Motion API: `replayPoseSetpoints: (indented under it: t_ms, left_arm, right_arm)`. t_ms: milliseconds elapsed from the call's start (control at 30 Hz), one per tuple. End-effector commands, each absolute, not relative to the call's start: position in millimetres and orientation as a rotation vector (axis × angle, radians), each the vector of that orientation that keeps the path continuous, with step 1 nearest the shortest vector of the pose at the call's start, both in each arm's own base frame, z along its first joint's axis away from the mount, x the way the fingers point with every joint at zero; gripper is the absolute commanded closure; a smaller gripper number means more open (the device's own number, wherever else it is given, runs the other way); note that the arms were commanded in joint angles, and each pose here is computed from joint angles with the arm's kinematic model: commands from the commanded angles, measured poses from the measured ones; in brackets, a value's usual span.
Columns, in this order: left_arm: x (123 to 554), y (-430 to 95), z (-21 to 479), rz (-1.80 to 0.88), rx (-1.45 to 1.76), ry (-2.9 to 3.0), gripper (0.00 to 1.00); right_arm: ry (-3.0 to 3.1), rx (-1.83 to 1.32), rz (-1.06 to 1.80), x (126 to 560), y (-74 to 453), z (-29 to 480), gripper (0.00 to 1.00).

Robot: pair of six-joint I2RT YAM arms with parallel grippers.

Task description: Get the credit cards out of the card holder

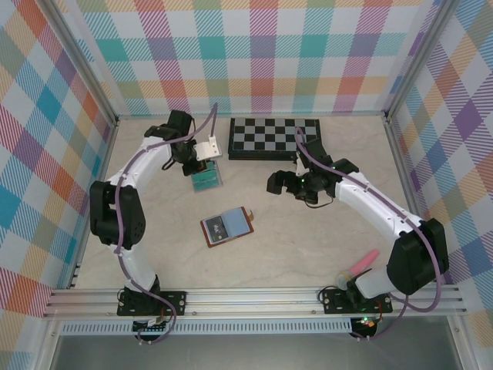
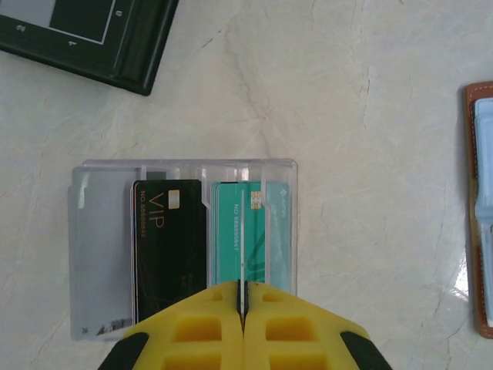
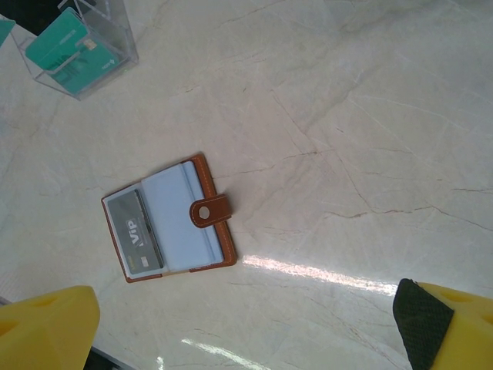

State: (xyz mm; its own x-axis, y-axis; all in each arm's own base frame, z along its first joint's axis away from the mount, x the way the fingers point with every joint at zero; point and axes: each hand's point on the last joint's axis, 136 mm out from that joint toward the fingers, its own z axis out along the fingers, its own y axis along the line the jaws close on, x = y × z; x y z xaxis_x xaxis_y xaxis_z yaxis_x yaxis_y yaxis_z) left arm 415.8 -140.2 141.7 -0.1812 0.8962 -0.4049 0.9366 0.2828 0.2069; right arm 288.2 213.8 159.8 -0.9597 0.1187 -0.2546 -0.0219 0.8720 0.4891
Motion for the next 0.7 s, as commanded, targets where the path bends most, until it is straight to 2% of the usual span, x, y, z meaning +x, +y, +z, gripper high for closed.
replayPoseSetpoints:
  t_ms: [0,667]
  left_arm:
    - [417.0,-142.1,138.4,-0.16,1.725,2.086,1.0]
    - [431.0,-139.2,98.7,-0.2,1.72,2.214,0.99]
  right_arm:
    - [2.789,0.088,0.744,287.2,213.7,155.5,0.0]
    - [2.806,0.08,0.774,288.9,218.7,150.9,0.0]
